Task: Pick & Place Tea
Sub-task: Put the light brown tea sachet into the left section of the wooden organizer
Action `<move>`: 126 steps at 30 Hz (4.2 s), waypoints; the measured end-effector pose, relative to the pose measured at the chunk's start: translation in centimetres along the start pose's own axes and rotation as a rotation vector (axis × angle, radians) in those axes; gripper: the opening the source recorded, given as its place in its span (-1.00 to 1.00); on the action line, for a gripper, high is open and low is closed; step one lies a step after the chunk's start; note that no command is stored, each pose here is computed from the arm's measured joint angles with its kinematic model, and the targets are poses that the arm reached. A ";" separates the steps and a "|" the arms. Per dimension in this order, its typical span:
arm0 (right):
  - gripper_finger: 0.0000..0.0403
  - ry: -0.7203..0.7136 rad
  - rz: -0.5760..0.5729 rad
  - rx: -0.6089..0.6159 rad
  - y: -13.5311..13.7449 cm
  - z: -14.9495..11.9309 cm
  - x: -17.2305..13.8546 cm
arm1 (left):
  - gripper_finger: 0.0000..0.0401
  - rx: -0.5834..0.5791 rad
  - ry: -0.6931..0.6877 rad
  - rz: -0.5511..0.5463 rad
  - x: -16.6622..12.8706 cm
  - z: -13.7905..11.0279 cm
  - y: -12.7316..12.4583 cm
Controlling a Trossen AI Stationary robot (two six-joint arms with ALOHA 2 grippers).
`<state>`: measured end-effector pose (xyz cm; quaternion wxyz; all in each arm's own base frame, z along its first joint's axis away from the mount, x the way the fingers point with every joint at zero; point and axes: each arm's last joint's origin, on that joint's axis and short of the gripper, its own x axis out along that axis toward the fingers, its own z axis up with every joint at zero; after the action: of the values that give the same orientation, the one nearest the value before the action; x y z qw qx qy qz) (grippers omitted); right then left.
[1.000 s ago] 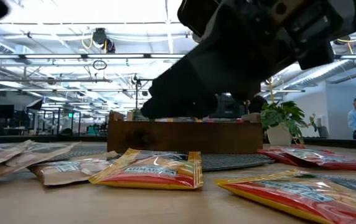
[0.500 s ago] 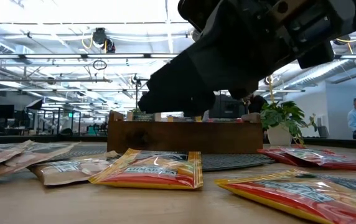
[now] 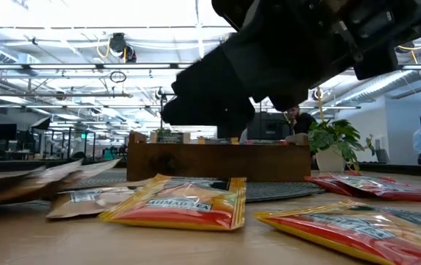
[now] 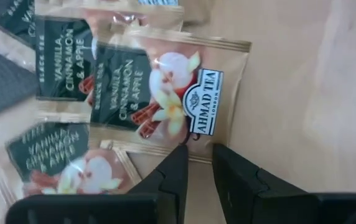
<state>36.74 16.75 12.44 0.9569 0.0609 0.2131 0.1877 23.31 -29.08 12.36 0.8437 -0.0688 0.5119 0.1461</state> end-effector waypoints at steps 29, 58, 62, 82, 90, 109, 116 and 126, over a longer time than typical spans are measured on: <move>-0.04 0.006 -0.012 0.040 -0.4 0.0 0.0 | -0.60 -0.045 -0.006 0.059 -0.9 0.8 0.6; -0.04 0.101 -0.081 0.149 -5.0 -0.2 -0.4 | -0.60 -0.027 -0.017 0.235 3.9 5.8 5.7; -0.04 0.111 -0.075 0.157 -5.3 -0.3 -0.4 | -0.60 -0.027 -0.061 0.207 4.7 6.0 6.0; -0.04 0.162 -0.211 0.351 -6.4 -1.0 -0.7 | -0.60 0.041 -0.191 0.239 6.2 5.5 5.3; -0.04 0.195 -0.140 0.472 -6.9 -1.0 -0.8 | -0.60 0.050 -0.245 0.250 7.2 5.4 5.0; -0.96 0.154 -0.061 0.273 -6.1 -0.5 -0.6 | -0.60 0.071 -0.279 0.261 7.2 5.2 4.7; -0.99 0.130 -0.048 0.213 -5.6 -0.2 -0.6 | -0.60 0.090 -0.280 0.262 7.0 5.2 4.7; -1.00 0.096 -0.047 0.100 -5.1 0.7 -1.0 | -0.60 0.152 -0.343 0.221 3.8 5.0 3.9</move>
<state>37.96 11.63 12.48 0.9455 0.0944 0.2691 0.1571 27.96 -23.41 11.44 0.9002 0.0772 0.3746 0.2083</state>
